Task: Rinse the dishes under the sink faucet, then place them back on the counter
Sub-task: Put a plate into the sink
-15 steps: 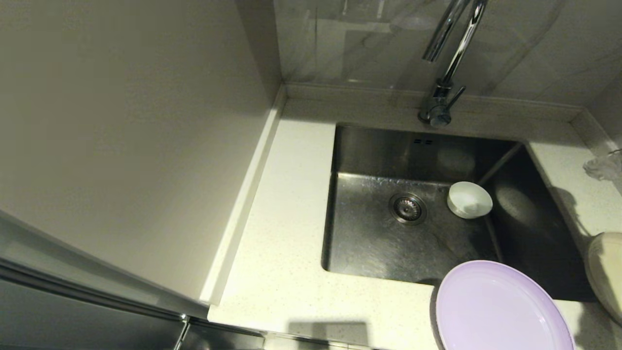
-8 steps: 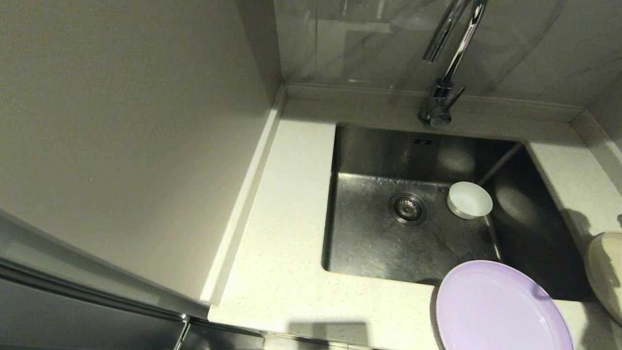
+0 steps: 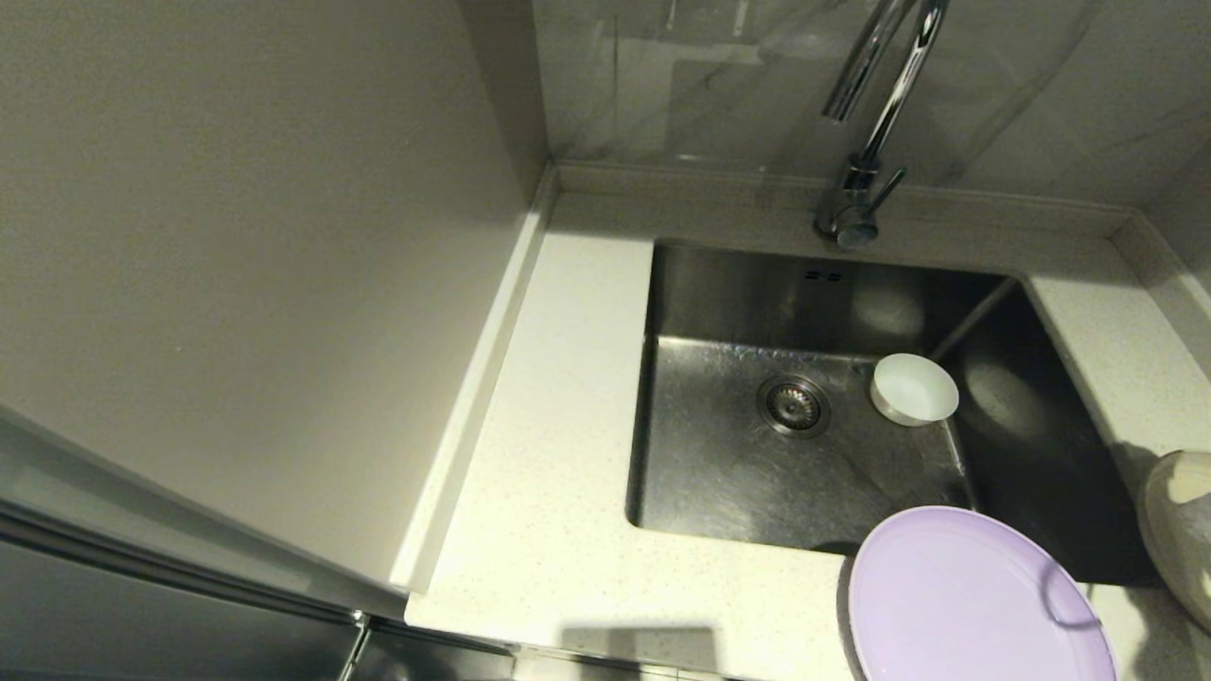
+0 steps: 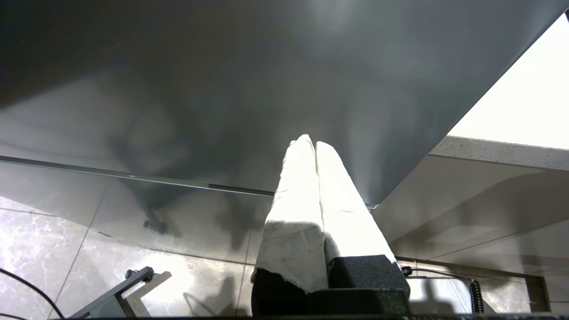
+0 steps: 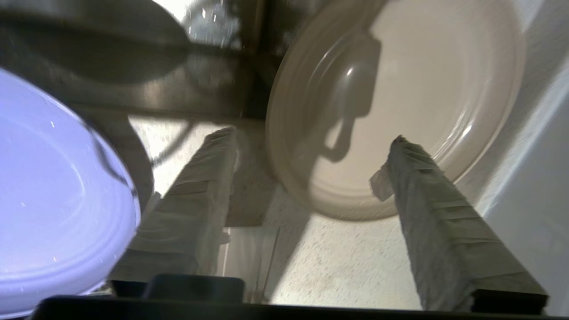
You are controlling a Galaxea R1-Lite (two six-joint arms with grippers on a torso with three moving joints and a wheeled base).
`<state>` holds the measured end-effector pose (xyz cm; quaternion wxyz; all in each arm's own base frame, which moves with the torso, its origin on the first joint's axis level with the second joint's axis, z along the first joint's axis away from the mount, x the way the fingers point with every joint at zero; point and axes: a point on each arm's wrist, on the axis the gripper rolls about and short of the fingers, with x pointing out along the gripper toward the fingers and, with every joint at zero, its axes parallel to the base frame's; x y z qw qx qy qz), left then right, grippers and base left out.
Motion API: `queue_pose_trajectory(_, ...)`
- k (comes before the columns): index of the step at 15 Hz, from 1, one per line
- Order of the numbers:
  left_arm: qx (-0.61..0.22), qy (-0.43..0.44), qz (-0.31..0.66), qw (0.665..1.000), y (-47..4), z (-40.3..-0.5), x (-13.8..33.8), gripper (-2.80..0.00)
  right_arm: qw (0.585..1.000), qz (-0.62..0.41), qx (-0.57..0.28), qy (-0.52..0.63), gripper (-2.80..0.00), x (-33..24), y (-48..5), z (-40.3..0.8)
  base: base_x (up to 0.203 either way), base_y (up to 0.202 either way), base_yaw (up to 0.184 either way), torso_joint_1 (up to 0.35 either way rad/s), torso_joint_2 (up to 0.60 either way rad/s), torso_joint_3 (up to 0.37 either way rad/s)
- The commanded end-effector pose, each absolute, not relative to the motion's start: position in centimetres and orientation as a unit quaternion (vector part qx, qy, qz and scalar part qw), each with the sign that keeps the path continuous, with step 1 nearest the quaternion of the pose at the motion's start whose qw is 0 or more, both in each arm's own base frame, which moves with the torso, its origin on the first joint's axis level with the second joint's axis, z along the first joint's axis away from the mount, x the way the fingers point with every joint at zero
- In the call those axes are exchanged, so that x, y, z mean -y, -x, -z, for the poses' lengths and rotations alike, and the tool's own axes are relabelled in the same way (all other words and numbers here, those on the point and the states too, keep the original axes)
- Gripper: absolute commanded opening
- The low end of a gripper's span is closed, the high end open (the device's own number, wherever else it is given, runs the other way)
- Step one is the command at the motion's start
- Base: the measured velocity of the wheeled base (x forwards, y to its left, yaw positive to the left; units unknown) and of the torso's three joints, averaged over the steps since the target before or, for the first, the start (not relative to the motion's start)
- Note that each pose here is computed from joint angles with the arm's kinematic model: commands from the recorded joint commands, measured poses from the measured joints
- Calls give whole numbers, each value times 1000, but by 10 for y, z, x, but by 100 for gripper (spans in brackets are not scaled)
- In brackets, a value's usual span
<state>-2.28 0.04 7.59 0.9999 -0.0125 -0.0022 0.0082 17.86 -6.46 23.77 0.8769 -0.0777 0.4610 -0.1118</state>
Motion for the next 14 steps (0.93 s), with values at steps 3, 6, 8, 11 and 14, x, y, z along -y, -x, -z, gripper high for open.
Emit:
queue_pose_trajectory(3,4,12,-8,1000,23,-76,0,-280,859,104,-496,70,0,66,-180,-215,0,0,0,0,0,0)
queue_pose_trajectory(6,4,13,-8,1000,23,-76,0,-280,874,111,-466,78,0,71,-195,-203,0,0,0,0,0,0)
queue_pose_trajectory(8,4,13,-8,1000,23,-76,0,-280,882,114,-450,83,0,74,-203,-196,0,0,0,0,0,0)
queue_pose_trajectory(11,4,13,-8,1000,23,-76,0,-280,884,116,-444,84,0,77,-211,-192,0,0,0,0,0,0)
queue_pose_trajectory(14,4,12,-8,1000,23,-76,0,-280,881,117,-450,83,0,79,-215,-180,0,0,0,0,0,0)
